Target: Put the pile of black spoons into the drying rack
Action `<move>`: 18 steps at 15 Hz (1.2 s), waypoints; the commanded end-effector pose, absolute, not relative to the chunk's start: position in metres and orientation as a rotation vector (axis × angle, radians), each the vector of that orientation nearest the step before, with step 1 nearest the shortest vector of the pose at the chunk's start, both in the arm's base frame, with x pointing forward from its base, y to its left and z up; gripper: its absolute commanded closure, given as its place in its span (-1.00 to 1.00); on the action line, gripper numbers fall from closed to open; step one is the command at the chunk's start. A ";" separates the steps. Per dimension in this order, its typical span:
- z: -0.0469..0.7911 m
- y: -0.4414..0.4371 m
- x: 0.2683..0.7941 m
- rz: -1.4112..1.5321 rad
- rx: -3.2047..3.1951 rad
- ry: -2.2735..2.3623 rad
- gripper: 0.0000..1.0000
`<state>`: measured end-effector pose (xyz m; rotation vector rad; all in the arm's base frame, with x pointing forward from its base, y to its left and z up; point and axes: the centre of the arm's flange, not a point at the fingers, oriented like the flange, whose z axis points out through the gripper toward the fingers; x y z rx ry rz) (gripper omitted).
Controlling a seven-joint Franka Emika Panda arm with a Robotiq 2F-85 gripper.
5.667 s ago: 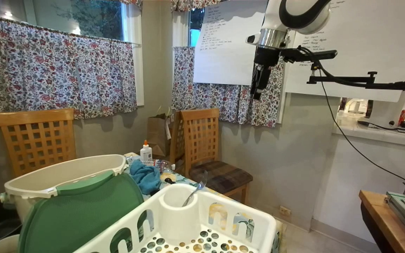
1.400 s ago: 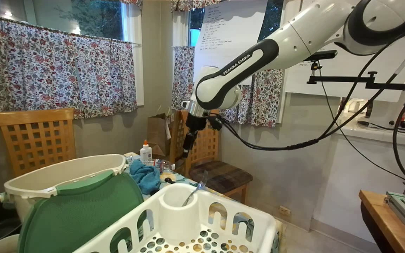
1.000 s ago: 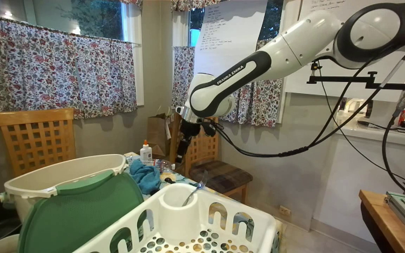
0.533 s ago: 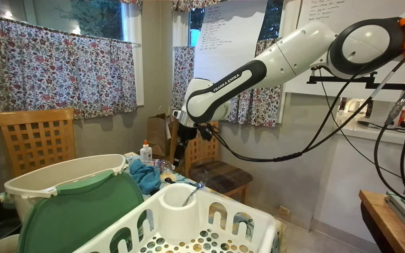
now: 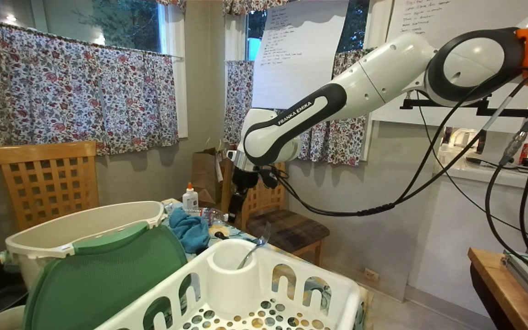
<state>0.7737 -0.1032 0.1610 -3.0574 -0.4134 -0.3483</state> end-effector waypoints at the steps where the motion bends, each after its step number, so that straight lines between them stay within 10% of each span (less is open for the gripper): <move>1: 0.137 -0.093 0.781 -0.261 -3.022 -0.399 -1.00; 14: 0.083 -0.091 0.789 -0.231 -2.998 -0.404 -1.00; 18: 0.073 -0.088 0.793 -0.247 -2.991 -0.428 -0.17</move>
